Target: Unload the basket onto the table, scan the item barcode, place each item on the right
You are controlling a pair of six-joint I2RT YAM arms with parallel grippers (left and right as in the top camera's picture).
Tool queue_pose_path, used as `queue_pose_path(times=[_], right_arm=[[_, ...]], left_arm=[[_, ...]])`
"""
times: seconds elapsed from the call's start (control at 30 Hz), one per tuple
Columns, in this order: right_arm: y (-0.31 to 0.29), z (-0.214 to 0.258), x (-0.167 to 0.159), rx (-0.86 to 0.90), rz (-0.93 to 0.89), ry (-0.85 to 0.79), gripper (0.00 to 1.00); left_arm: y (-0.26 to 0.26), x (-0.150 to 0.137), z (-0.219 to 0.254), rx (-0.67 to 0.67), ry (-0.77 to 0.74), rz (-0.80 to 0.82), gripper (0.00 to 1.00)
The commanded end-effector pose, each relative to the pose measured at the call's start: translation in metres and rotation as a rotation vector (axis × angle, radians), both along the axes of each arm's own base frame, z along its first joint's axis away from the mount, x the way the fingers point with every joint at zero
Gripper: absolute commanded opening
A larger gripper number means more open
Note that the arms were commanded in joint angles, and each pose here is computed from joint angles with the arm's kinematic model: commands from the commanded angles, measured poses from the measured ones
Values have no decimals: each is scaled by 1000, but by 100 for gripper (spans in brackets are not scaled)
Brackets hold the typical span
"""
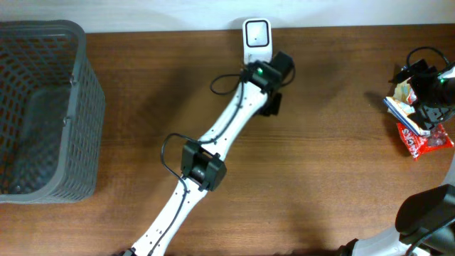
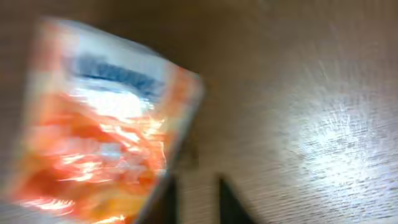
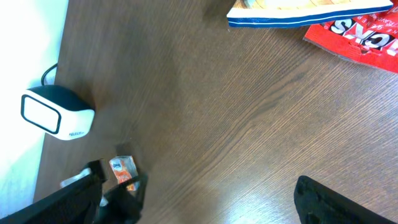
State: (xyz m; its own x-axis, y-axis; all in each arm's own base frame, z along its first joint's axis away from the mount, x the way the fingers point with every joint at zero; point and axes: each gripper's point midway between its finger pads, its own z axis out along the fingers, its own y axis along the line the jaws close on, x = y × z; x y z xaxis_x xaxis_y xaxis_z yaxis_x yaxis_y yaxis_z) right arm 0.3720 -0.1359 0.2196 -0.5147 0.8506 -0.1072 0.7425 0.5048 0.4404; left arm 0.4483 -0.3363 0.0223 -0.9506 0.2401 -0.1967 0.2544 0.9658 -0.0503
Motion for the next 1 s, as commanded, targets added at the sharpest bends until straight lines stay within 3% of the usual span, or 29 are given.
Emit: queue_pose_path(times=[0.0, 0.07, 0.17, 0.27, 0.37, 0.47, 0.73, 0.83, 0.9, 0.97], right_arm=[[2, 0, 1, 0, 14, -3, 98], [2, 0, 1, 0, 14, -3, 98], [2, 0, 1, 0, 14, -3, 98], [2, 0, 1, 0, 14, -3, 98], [2, 0, 1, 0, 14, -3, 98], [2, 0, 1, 0, 14, -3, 98], [2, 0, 1, 0, 14, -3, 98], [2, 0, 1, 0, 14, -3, 98], [2, 0, 1, 0, 14, -3, 98], [2, 0, 1, 0, 14, -3, 98]], left_arm=[[56, 50, 100, -78, -185, 120, 47], [86, 66, 99, -109, -166, 160, 57], [101, 72, 89, -237, -71, 84, 57], [107, 86, 83, -306, -69, 80, 58], [90, 98, 57, -387, -70, -36, 59], [81, 104, 33, -393, -73, -47, 61], [47, 75, -13, -367, 9, -118, 64], [42, 73, -14, -366, 12, -125, 54], [43, 73, -14, -365, 13, -124, 40], [45, 72, -14, -363, 20, -120, 19]])
